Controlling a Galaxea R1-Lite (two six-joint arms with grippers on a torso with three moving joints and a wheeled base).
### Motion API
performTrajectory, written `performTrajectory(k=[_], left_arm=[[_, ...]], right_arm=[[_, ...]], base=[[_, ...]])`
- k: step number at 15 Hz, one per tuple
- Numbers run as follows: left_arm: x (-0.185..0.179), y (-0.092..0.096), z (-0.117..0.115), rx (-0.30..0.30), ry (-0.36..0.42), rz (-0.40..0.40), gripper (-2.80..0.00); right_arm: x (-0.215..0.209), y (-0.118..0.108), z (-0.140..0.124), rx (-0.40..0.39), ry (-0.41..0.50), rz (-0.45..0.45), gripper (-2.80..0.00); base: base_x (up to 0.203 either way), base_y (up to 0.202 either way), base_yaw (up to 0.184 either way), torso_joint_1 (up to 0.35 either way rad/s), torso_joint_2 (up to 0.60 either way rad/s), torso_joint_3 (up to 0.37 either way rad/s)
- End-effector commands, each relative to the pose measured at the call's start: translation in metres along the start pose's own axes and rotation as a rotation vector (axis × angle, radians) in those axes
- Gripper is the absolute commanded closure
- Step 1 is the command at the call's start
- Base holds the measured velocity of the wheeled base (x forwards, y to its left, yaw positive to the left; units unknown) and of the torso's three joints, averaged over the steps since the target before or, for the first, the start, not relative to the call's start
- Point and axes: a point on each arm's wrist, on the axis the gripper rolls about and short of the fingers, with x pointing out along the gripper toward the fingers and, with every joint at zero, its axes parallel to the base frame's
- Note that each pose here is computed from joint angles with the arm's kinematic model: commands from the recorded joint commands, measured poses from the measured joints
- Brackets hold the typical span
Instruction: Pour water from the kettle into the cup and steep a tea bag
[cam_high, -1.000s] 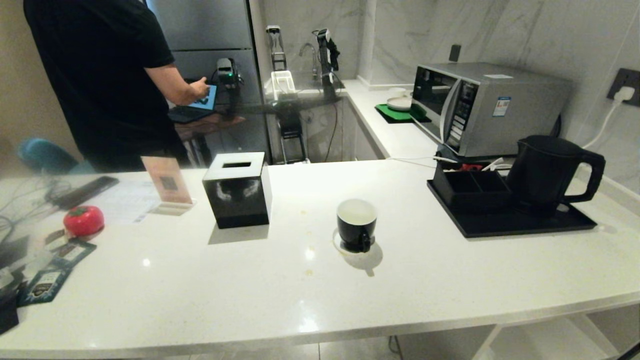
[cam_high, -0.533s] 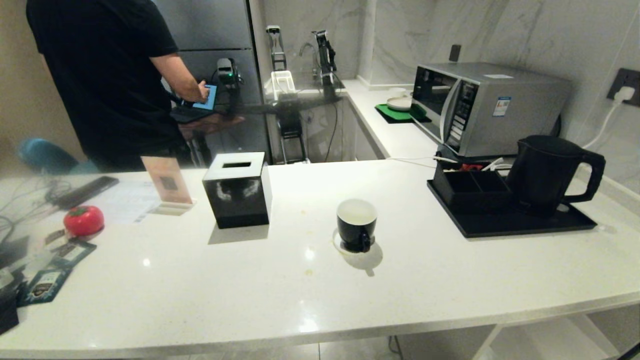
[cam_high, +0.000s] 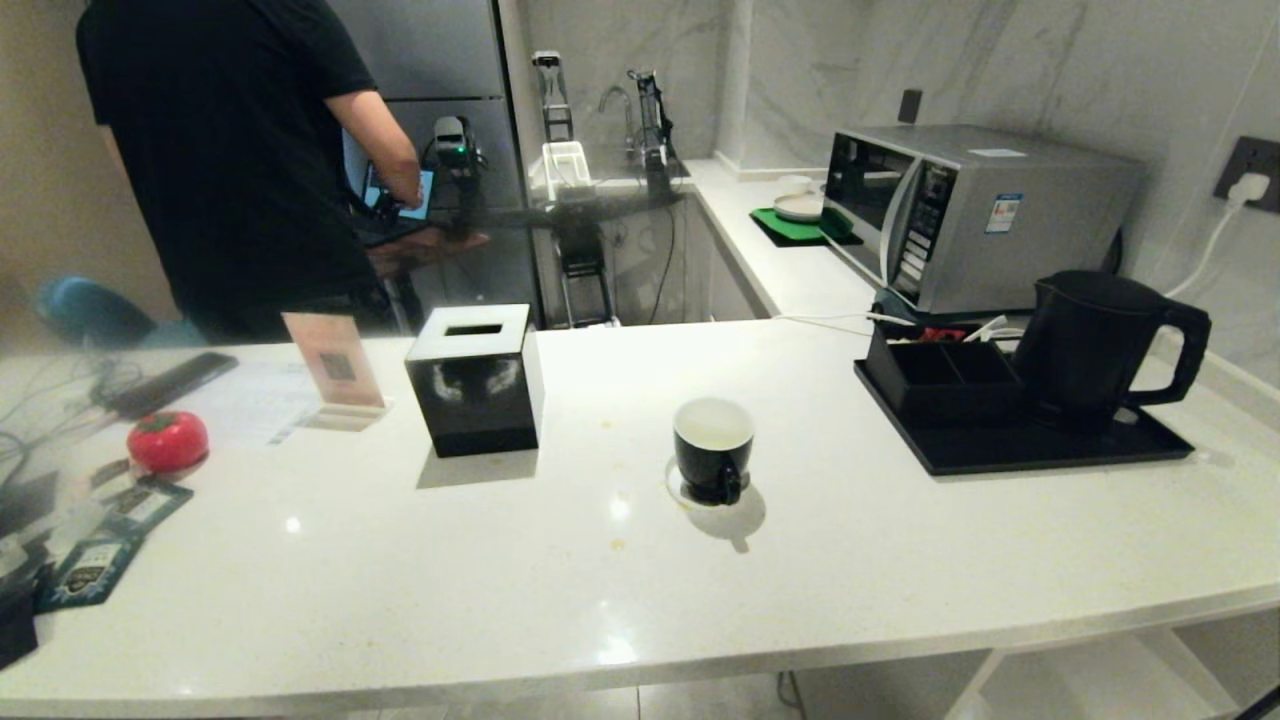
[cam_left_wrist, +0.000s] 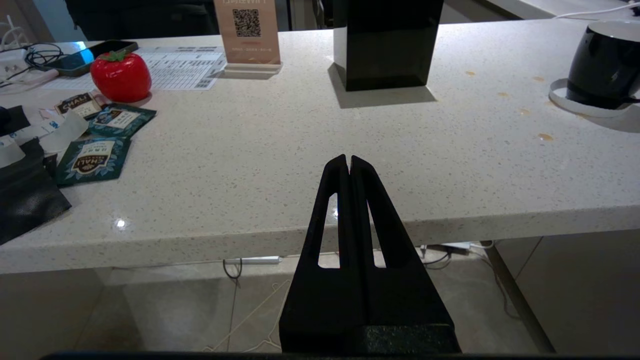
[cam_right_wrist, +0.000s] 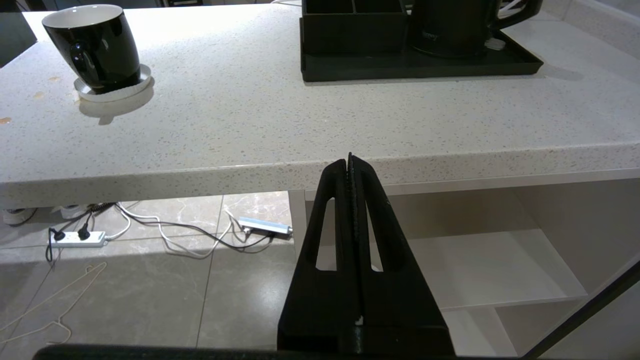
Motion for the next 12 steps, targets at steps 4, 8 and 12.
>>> performTrajectory(k=[4,8,12], left_arm=[[0.0001,0.0000,0.0001,-0.001,0.001,0.000,0.00],[0.0001,0.0000,0.0001,-0.003,0.001,0.000,0.00],[0.0001,0.0000,0.0001,-0.003,0.001,0.000,0.00]], right_arm=[[0.0000,0.0000,0.0000,0.000,-0.001,0.000,0.00],[0.0000,0.0000,0.0000,0.001,-0.001,-0.001,0.00],[0.0000,0.0000,0.0000,0.002,-0.001,-0.001,0.00]], base=[[0.000,0.000,0.000,0.000,0.00,0.000],[0.000,0.000,0.000,0.000,0.00,0.000],[0.000,0.000,0.000,0.000,0.00,0.000]])
